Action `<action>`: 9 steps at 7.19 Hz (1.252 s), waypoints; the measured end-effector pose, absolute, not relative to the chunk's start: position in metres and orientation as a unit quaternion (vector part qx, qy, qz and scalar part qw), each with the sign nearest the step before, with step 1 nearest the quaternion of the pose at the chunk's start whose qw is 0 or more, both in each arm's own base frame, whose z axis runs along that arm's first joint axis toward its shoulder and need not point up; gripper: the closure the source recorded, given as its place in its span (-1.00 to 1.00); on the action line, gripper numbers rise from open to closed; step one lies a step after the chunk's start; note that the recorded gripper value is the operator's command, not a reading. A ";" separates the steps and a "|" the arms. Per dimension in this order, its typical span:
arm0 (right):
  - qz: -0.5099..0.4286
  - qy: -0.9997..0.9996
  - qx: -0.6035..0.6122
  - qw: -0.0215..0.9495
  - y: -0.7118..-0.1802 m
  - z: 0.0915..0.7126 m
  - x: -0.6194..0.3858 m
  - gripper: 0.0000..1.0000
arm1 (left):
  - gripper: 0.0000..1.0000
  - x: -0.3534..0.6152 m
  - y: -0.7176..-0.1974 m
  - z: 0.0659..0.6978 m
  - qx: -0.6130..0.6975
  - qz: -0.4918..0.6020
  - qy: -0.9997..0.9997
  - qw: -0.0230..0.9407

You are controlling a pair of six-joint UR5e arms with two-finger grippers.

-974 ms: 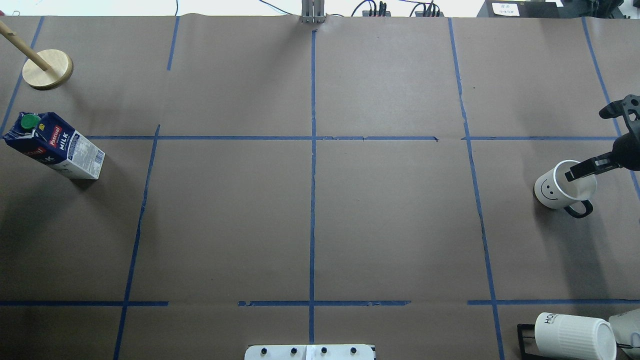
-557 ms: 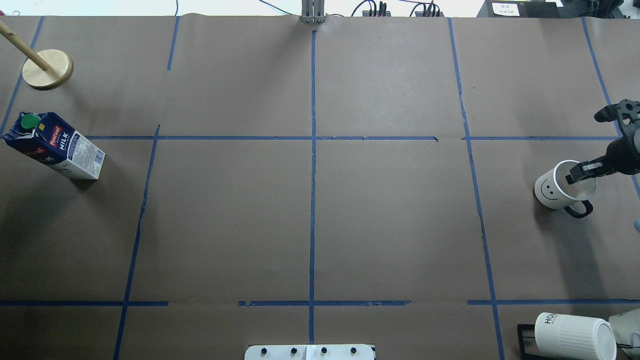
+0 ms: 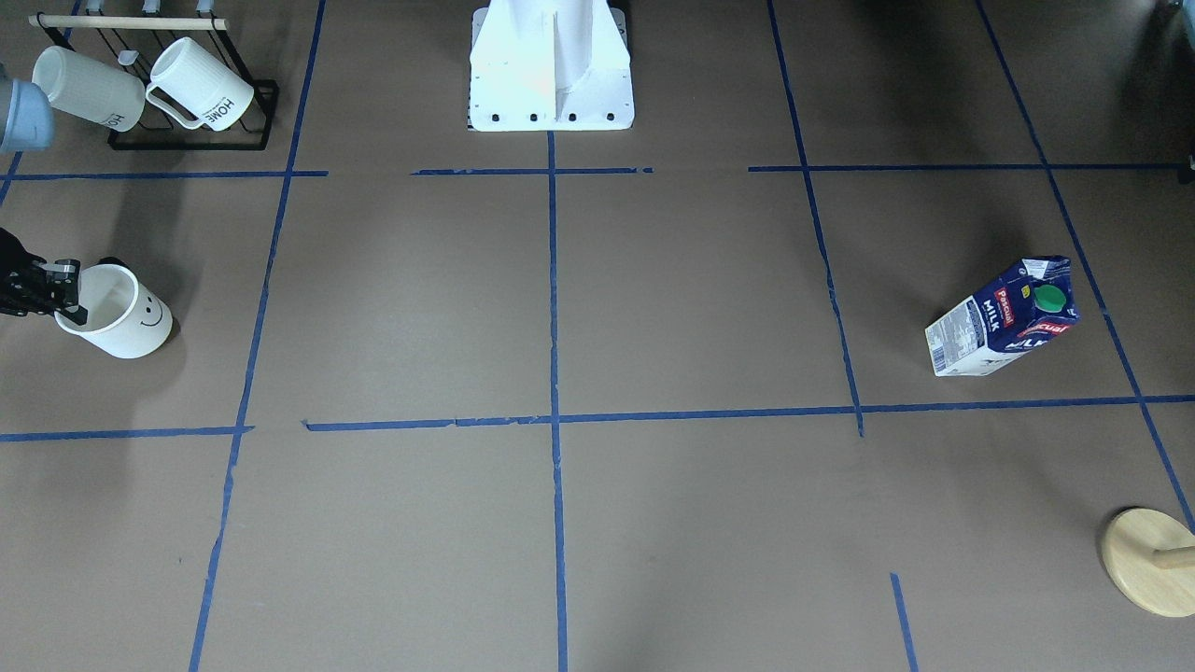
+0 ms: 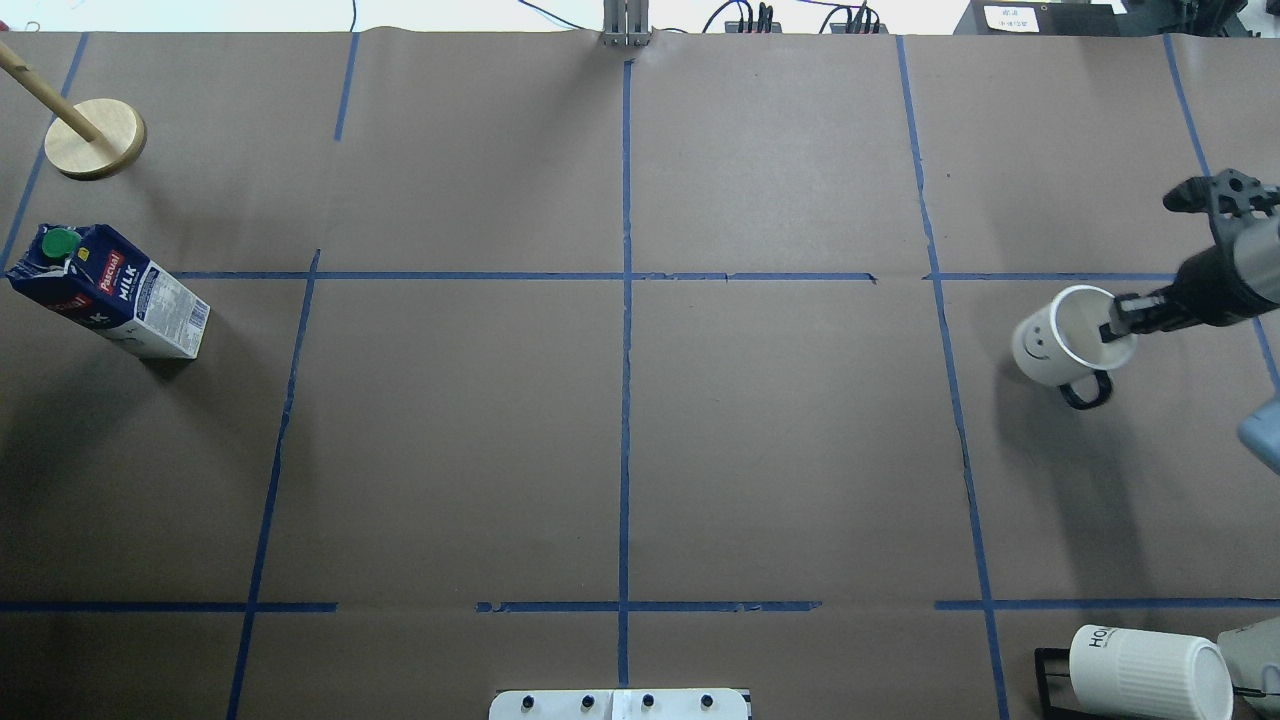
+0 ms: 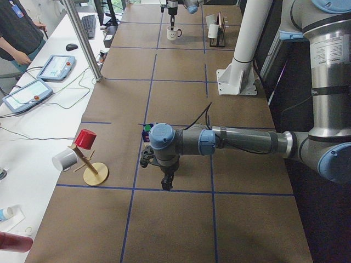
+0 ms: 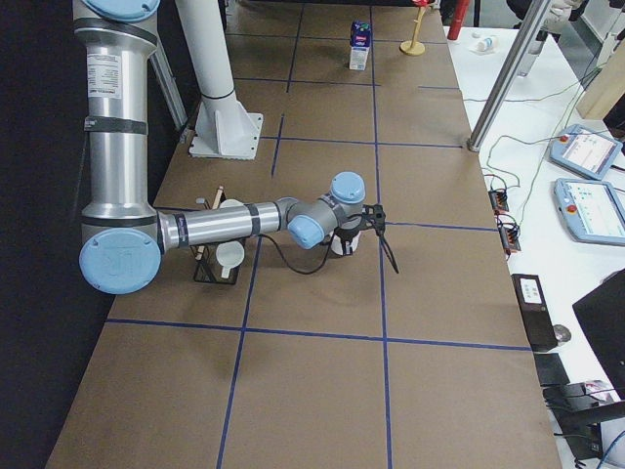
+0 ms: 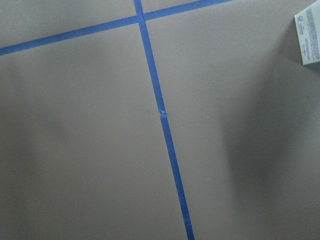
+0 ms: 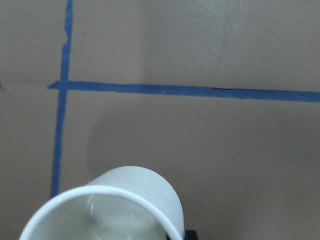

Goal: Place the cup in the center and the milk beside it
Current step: 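Carry the white mug with the right gripper to the table center and set it down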

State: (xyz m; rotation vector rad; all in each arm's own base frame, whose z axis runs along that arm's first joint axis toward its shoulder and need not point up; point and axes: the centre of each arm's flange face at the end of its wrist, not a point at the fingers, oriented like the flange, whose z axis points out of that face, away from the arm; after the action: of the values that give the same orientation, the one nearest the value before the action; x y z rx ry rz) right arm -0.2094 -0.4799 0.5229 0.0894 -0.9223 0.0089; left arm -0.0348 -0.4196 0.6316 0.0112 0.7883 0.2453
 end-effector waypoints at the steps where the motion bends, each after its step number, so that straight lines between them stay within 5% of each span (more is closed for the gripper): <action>1: 0.037 -0.462 0.030 0.885 -0.490 0.478 -0.253 0.88 | -1.00 -0.035 -0.420 0.632 0.005 0.119 0.383 0.916; 5: 0.124 -0.431 -0.006 0.894 -0.511 0.282 -0.448 0.88 | -1.00 -0.035 -0.420 0.632 0.005 0.119 0.384 0.916; 9: 0.152 -0.406 -0.013 0.901 -0.512 0.231 -0.530 0.85 | -1.00 -0.032 -0.420 0.633 0.003 0.121 0.384 0.915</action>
State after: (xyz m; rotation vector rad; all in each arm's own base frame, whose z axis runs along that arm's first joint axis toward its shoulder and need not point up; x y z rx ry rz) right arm -0.5295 -0.5117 0.2312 -0.0272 -0.8392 0.3135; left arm -0.0323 -0.4198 0.6326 0.0065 0.7899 0.2496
